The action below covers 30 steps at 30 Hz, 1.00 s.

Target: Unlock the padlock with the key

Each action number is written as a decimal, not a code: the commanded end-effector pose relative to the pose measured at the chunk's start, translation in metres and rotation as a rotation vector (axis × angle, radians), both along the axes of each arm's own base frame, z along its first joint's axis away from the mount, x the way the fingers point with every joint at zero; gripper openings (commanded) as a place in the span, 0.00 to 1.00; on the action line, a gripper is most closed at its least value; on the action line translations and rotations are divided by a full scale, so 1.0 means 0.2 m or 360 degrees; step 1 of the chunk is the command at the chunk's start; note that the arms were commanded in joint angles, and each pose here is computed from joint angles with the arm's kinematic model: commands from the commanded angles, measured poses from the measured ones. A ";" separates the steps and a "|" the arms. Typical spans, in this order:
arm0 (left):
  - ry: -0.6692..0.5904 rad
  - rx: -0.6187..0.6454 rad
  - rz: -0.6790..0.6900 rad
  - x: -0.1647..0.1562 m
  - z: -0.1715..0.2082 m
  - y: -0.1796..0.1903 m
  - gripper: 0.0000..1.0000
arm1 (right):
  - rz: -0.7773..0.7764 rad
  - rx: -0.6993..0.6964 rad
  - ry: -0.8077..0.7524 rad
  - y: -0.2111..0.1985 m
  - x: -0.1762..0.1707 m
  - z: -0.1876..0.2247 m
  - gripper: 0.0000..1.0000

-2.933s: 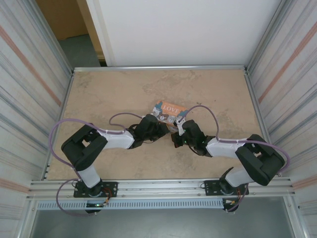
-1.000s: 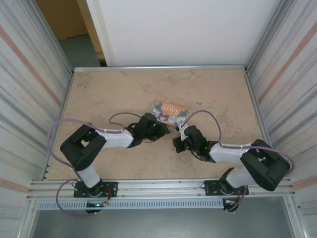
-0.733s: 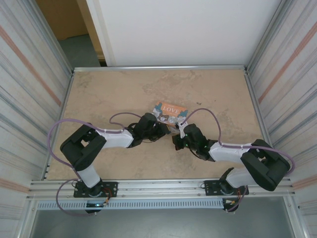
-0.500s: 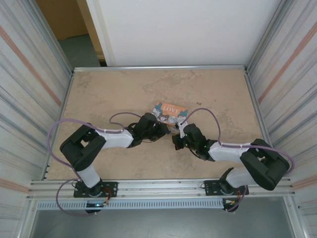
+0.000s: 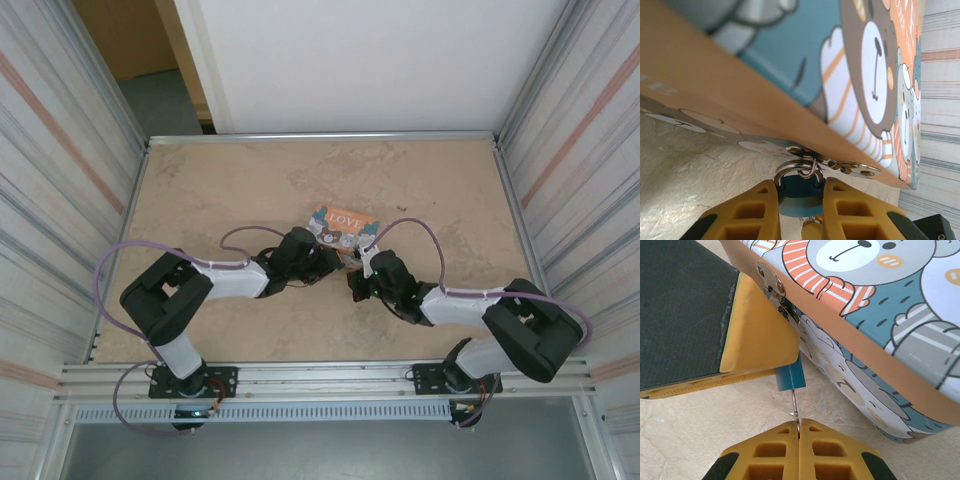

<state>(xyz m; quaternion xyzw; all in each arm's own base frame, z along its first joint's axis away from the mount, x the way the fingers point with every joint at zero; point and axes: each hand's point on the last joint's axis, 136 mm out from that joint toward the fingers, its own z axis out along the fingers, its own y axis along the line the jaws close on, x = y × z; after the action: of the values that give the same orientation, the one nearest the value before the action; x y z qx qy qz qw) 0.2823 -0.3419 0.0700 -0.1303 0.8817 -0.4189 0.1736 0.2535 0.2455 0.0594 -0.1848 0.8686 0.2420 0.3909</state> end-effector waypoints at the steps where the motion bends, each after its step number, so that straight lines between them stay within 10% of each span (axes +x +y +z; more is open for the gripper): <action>1: -0.0075 -0.0144 -0.0048 0.01 0.19 -0.07 0.10 | 0.0014 0.0081 -0.0167 0.04 0.04 0.13 0.00; 30: -0.0011 -0.0194 -0.0120 -0.07 0.26 -0.09 0.10 | 0.0048 0.0231 -0.0417 0.06 0.13 0.37 0.00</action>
<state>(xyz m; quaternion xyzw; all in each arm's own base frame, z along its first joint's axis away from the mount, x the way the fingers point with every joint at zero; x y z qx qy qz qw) 0.2876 -0.3376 0.0938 -0.1412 0.8710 -0.4320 0.1869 0.2642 0.2481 0.0819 -0.2029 0.8378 0.2402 0.4464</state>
